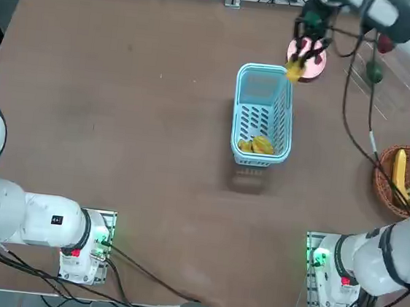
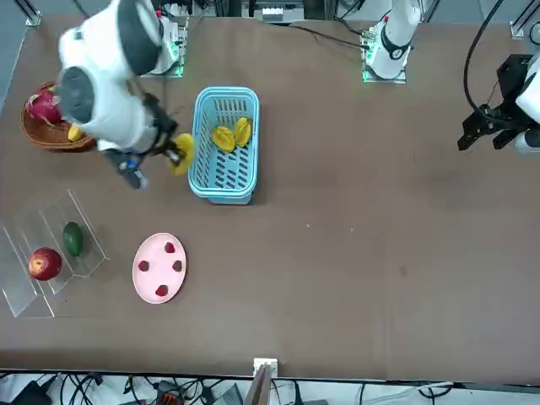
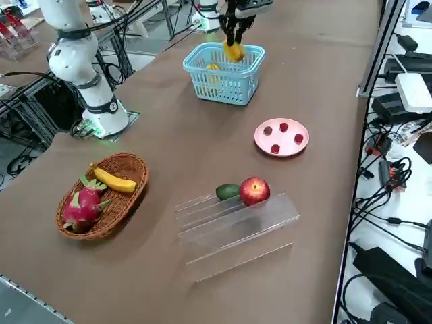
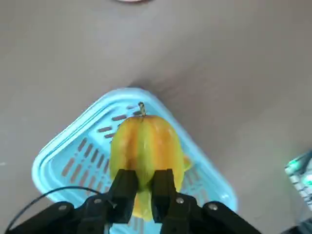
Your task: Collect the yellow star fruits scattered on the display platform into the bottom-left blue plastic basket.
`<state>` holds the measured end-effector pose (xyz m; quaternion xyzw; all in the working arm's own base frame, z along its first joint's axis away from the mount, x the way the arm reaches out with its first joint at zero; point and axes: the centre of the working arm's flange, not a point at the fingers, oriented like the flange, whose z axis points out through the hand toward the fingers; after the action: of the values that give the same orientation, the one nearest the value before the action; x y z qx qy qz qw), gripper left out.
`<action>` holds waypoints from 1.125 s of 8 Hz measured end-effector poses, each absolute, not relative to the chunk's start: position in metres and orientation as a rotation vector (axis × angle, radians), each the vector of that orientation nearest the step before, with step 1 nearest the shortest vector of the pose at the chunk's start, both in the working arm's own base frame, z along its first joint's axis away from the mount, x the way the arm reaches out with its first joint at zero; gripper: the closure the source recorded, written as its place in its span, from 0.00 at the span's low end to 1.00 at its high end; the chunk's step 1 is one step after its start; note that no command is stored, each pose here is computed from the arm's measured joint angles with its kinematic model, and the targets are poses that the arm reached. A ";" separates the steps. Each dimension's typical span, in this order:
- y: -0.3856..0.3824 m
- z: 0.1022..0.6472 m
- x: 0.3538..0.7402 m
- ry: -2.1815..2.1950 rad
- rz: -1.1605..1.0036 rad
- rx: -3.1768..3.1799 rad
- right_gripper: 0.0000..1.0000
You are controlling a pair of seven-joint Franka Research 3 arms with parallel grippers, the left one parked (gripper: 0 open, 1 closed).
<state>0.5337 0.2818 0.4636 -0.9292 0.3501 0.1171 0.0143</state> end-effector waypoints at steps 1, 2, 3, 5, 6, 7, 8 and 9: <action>0.313 0.448 0.517 1.096 0.343 -2.894 0.78; 0.336 0.427 0.500 1.075 0.339 -2.912 0.77; 0.347 0.410 0.490 1.057 0.345 -2.931 0.62; 0.348 0.401 0.486 1.059 0.373 -2.953 0.28; 0.340 0.407 0.488 1.077 0.383 -2.955 0.10; 0.327 0.420 0.493 1.090 0.373 -2.957 0.00; 0.307 0.441 0.501 1.090 0.352 -2.970 0.00; 0.277 0.467 0.512 1.051 0.335 -3.011 0.00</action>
<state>0.5117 0.2770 0.4674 -0.9384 0.3277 0.1042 -0.0328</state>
